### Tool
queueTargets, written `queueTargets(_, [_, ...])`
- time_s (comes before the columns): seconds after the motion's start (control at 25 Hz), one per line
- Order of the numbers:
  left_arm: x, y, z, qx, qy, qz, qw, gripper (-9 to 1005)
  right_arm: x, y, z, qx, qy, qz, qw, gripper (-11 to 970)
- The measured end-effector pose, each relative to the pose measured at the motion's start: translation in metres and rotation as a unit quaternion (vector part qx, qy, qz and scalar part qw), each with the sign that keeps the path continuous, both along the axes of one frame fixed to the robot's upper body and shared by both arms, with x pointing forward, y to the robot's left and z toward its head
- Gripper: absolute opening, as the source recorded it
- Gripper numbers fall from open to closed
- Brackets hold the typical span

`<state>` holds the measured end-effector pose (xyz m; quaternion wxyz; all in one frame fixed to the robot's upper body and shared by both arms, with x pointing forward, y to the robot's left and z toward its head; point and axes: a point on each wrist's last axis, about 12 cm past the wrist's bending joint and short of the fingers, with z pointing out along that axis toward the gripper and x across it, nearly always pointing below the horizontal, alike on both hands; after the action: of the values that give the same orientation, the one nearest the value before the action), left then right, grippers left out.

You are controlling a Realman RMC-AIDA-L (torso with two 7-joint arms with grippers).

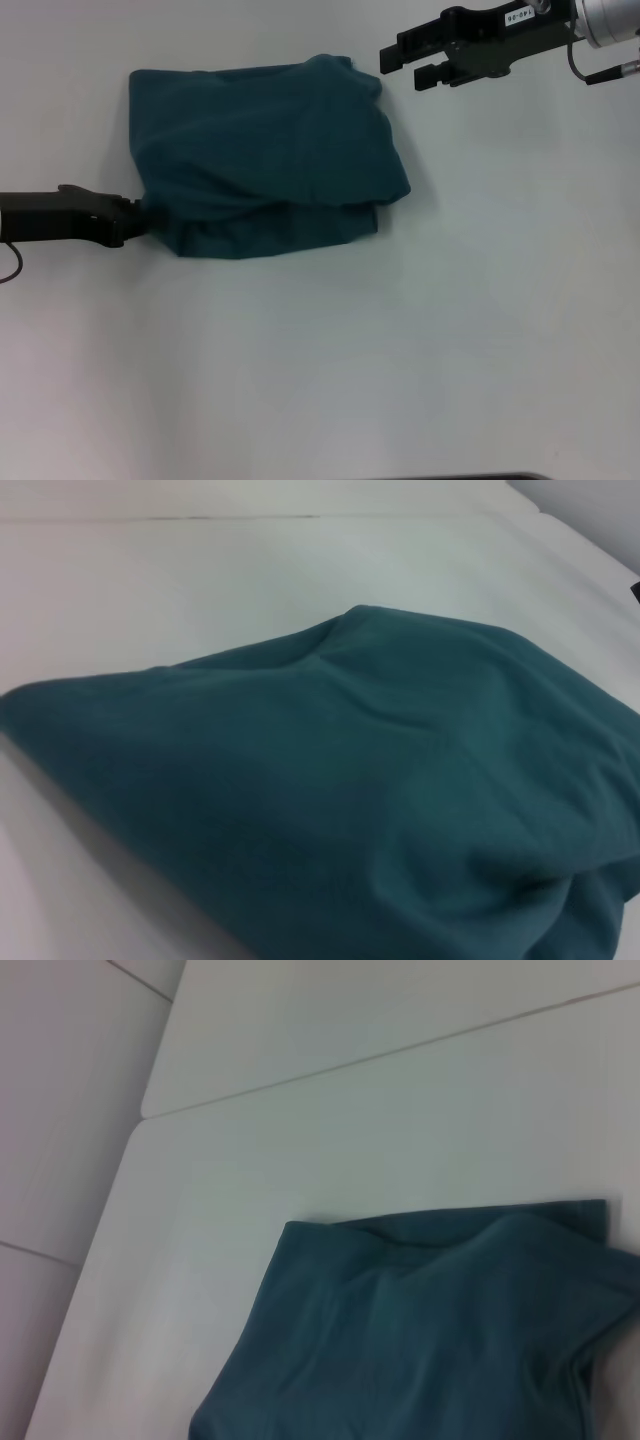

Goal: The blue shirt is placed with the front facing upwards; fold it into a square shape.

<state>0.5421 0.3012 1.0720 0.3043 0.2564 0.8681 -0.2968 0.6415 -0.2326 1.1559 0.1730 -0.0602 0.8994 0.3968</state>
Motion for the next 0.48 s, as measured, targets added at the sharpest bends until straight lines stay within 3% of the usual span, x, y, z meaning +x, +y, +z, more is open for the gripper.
queueTargets(0.08, [0.0,0.0,0.001,0.0,-0.001,0.0,1.0,361,0.0,-0.001,0.0,0.0,0.001,0.0,1.0,653])
queueTargets(0.2, [0.001,0.0,0.001,0.001,-0.002,0.0,1.0,130,-0.002,-0.004,0.0,-0.002,0.009,0.004,1.0,651])
queueTargets(0.4, [0.003,0.002,0.003,0.003,-0.005,0.0,1.0,24,-0.022,-0.012,-0.003,-0.001,0.064,0.062,0.996,649])
queueTargets(0.48, [0.003,0.002,0.004,0.003,-0.006,0.0,1.0,24,-0.033,-0.014,-0.009,-0.003,0.096,0.086,0.992,648])
